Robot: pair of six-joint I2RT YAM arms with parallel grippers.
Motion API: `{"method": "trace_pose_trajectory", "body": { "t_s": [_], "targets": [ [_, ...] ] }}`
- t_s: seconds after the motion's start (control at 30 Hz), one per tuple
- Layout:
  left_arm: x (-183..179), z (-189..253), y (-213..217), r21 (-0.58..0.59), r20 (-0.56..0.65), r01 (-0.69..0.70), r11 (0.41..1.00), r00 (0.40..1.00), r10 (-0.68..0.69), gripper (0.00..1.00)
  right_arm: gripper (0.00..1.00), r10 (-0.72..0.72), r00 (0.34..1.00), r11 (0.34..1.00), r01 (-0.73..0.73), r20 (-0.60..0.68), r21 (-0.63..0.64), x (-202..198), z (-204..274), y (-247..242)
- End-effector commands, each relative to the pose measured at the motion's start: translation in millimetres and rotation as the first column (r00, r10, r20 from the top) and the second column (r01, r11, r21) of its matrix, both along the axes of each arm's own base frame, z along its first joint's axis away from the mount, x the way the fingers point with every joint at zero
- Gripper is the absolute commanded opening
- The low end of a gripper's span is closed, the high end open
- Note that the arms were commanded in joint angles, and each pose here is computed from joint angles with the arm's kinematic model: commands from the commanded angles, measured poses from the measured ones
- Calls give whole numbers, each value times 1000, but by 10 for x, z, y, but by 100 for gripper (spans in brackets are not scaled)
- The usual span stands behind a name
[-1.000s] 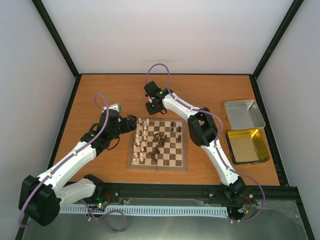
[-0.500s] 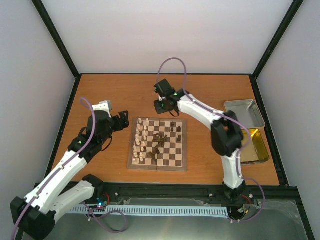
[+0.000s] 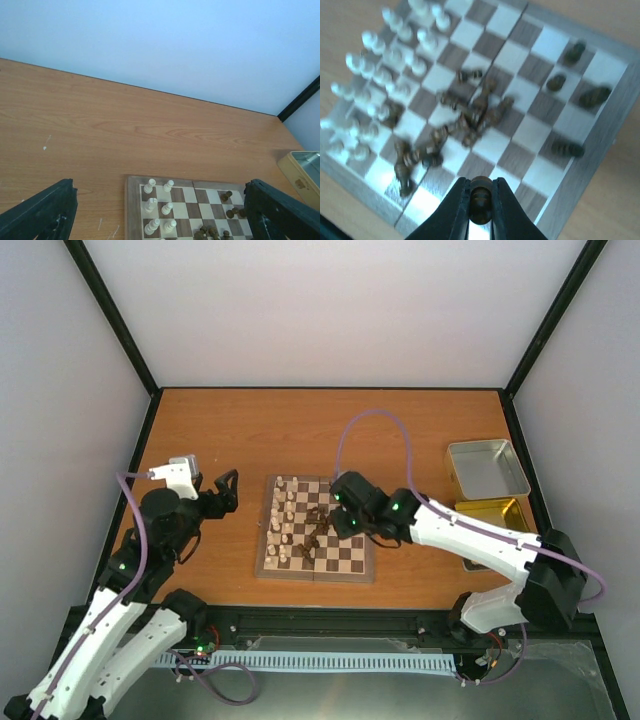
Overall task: Set up the chess pieces on the board
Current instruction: Place the chess piece on the chessboard.
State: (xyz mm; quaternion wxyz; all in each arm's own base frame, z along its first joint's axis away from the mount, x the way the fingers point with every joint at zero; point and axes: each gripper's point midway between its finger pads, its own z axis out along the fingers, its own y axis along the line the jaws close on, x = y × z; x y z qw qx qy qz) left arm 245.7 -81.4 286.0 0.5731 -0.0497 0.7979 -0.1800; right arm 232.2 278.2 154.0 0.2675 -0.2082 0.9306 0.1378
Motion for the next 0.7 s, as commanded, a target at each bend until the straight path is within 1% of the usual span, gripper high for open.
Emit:
{"method": "trace_pose_trajectory", "body": {
  "t_s": [0.0,0.1,0.27,0.4,0.67],
  "targets": [
    [-123,-98,-13,41,-21,53,998,998,-52,92,6,-50,998,999,49,-37,-23,-328,-184,-138],
    [-152,-166,-13,33,-41,57,998,998,-56,92,6,-39,997,999,37,-65,-33,-492,-331,-182],
    [-163,-142,32,30,-20,36,999,999,-35,93,6,2,993,998,-9,-115,-56,-700,-598,-140],
    [-160,-149,38,29,-22,31,999,999,-31,93,6,22,991,996,-34,-129,-85,-780,-720,-69],
    [-146,-173,23,31,-30,35,999,999,-35,93,6,14,986,993,-33,-164,-112,-853,-908,-49]
  ]
}}
